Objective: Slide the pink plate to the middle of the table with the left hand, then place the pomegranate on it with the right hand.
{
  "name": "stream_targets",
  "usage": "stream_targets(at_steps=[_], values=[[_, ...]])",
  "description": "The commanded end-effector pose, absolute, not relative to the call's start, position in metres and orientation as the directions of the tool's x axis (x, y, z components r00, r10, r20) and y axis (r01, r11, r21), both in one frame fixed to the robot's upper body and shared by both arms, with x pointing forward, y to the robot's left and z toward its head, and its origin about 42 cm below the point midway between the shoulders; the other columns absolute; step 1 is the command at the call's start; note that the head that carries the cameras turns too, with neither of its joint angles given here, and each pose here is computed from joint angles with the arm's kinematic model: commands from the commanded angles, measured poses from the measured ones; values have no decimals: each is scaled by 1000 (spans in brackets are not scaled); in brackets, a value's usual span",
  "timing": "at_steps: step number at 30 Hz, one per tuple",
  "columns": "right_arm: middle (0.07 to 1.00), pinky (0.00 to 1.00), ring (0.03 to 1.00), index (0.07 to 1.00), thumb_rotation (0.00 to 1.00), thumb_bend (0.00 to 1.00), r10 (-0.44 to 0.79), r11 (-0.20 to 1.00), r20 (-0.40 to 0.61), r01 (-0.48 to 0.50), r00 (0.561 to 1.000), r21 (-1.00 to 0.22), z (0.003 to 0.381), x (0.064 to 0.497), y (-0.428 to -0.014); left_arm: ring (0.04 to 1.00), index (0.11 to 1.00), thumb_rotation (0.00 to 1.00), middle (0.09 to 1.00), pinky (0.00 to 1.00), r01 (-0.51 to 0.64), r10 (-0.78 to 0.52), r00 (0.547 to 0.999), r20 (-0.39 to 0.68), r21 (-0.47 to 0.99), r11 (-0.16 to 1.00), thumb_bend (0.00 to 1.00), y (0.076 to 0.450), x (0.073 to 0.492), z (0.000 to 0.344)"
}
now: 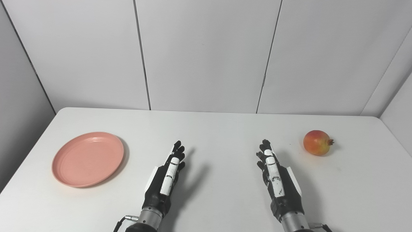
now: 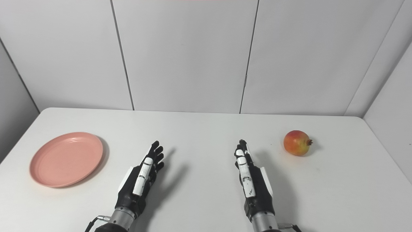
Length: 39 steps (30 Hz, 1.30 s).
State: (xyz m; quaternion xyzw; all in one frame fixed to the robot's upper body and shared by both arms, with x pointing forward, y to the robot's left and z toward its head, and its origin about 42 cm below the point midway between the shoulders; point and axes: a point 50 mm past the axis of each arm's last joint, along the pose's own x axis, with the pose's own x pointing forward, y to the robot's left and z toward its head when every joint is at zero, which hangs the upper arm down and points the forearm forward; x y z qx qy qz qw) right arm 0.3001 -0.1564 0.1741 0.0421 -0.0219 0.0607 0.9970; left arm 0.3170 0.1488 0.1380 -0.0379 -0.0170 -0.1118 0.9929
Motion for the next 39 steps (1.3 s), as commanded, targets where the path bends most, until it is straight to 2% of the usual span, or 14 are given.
stream_targets(at_steps=[1, 39], values=[[1000, 1000, 992, 1000, 1000, 300, 127, 987, 103, -136, 987, 84, 188, 306, -153, 1000, 1000, 1000, 1000, 1000, 234, -227, 969, 99, -68, 970, 421, 144, 320, 151], [997, 1000, 991, 997, 1000, 283, 129, 987, 103, -138, 986, 87, 186, 306, -153, 1000, 1000, 1000, 1000, 1000, 239, -233, 968, 90, -60, 969, 433, 144, 320, 147]])
